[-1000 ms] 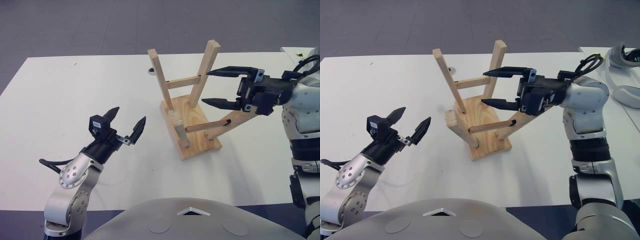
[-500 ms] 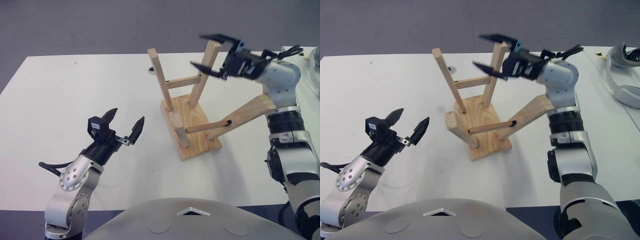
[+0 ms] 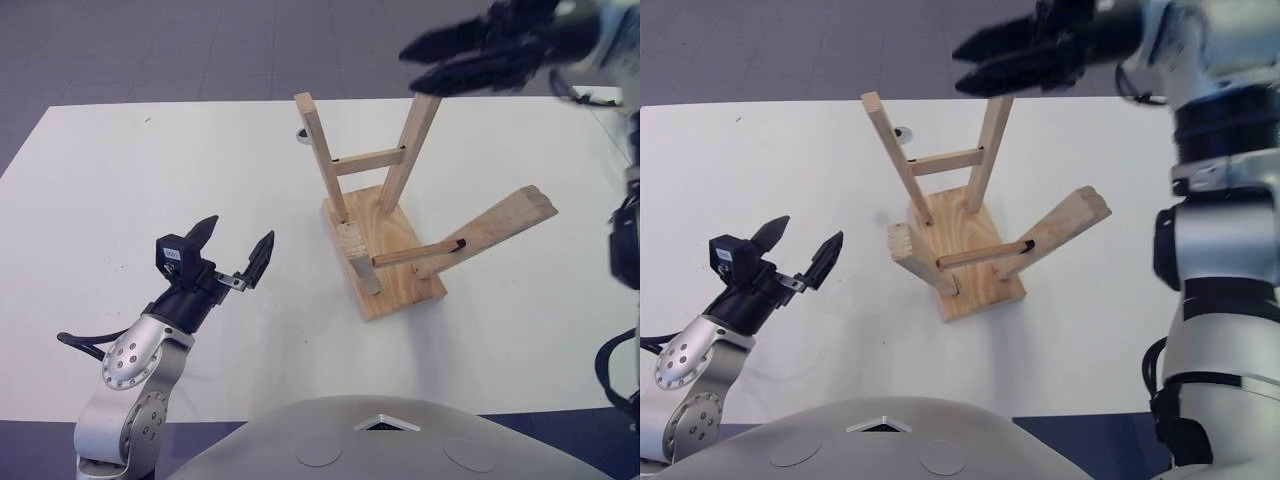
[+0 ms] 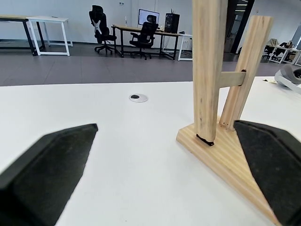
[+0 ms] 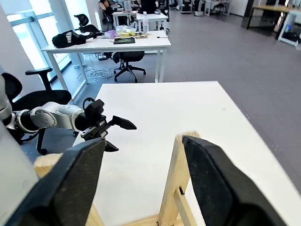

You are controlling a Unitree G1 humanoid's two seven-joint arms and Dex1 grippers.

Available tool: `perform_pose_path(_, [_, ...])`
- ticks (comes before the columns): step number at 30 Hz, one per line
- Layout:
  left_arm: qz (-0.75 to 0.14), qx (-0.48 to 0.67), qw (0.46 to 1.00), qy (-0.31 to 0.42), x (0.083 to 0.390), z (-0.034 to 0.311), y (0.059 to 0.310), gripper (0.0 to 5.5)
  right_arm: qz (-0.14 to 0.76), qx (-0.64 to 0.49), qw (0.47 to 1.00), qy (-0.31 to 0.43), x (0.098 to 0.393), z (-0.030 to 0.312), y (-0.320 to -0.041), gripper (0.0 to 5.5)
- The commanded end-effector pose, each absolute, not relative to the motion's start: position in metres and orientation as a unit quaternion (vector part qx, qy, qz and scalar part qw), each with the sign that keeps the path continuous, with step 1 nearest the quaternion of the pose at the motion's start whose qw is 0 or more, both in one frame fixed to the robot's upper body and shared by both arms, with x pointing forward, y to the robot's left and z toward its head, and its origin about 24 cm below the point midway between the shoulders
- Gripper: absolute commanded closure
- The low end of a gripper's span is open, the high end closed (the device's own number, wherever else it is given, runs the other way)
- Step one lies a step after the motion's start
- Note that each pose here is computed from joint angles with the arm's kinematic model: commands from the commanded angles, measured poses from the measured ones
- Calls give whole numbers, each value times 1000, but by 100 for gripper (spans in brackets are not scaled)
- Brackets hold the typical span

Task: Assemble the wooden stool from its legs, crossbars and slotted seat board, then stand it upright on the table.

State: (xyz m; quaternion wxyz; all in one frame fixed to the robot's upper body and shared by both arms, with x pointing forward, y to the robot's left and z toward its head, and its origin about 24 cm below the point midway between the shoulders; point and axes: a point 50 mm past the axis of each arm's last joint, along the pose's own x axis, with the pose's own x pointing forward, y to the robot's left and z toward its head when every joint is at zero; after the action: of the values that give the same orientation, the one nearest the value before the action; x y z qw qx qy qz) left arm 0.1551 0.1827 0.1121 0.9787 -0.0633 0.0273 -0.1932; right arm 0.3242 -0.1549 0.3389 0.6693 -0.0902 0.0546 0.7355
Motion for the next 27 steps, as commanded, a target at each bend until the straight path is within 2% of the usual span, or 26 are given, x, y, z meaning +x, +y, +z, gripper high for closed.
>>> perform_pose_path(1, [-201, -54, 978, 30, 156, 118, 184, 17, 810, -80, 581, 23, 282, 390, -133, 245])
perform_pose_path(4, [-207, -52, 977, 32, 159, 119, 185, 17, 811, -174, 525, 191, 262, 329, -125, 245])
perform_pose_path(7, [-213, -51, 975, 31, 162, 119, 185, 17, 757, -227, 500, 354, 257, 266, -153, 245])
perform_pose_path(9, [-216, -52, 975, 32, 163, 118, 184, 17, 727, -271, 476, 414, 253, 239, -175, 245])
perform_pose_path(11, [-216, -54, 974, 35, 162, 116, 184, 17, 716, -291, 453, 444, 250, 227, -186, 245])
perform_pose_path(16, [-215, -57, 974, 37, 161, 112, 183, 17, 715, -327, 408, 464, 251, 226, -193, 245])
perform_pose_path(19, [-213, -59, 975, 35, 161, 111, 183, 17, 728, -378, 379, 429, 259, 236, -186, 245])
perform_pose_path(24, [-211, -57, 975, 31, 162, 110, 182, 17, 710, -533, 291, 358, 288, 240, -187, 245])
perform_pose_path(25, [-210, -56, 976, 31, 162, 110, 182, 17, 703, -554, 284, 344, 295, 240, -188, 245])
perform_pose_path(27, [-211, -55, 975, 32, 161, 111, 182, 17, 719, -530, 331, 306, 298, 247, -177, 245])
